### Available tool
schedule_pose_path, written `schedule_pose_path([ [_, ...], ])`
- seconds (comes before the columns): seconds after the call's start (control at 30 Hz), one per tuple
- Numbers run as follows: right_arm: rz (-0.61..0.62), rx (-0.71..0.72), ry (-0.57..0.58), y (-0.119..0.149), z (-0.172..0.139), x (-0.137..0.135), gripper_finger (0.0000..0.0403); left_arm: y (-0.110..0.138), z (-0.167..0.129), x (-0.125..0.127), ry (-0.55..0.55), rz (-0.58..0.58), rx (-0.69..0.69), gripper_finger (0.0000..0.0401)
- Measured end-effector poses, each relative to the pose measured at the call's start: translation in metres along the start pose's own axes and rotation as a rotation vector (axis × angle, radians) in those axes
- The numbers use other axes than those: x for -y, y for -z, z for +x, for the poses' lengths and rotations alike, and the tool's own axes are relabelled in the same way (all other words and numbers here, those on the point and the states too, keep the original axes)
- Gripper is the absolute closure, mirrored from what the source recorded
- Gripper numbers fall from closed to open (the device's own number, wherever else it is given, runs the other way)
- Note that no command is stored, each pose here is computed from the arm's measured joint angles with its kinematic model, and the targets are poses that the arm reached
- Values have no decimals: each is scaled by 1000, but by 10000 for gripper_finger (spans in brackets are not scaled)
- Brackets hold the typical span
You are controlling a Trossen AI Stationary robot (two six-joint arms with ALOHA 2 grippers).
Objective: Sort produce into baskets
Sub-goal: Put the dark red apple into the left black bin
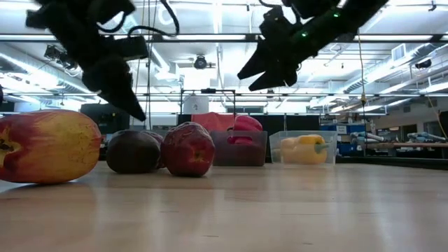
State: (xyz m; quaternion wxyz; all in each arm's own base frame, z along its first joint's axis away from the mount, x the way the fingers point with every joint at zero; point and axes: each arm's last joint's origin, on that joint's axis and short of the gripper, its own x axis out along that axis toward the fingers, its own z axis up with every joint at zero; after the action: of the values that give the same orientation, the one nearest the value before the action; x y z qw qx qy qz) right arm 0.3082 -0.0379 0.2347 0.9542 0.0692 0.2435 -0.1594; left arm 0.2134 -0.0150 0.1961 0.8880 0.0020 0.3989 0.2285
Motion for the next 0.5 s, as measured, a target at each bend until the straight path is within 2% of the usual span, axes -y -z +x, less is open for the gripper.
schedule_pose_path([
  [0.1,2,57,-74,20,4,-19,16,12,2,2,115,-10,114,9],
  [0.2,-6,121,-149,40,7,-37,16,20,6,6,183,-34,230,9],
  [0.33,-10,207,-232,56,12,-58,16,23,11,8,207,-57,332,9],
  [0.5,-26,190,-259,76,32,-72,19,20,12,9,219,-62,411,9],
])
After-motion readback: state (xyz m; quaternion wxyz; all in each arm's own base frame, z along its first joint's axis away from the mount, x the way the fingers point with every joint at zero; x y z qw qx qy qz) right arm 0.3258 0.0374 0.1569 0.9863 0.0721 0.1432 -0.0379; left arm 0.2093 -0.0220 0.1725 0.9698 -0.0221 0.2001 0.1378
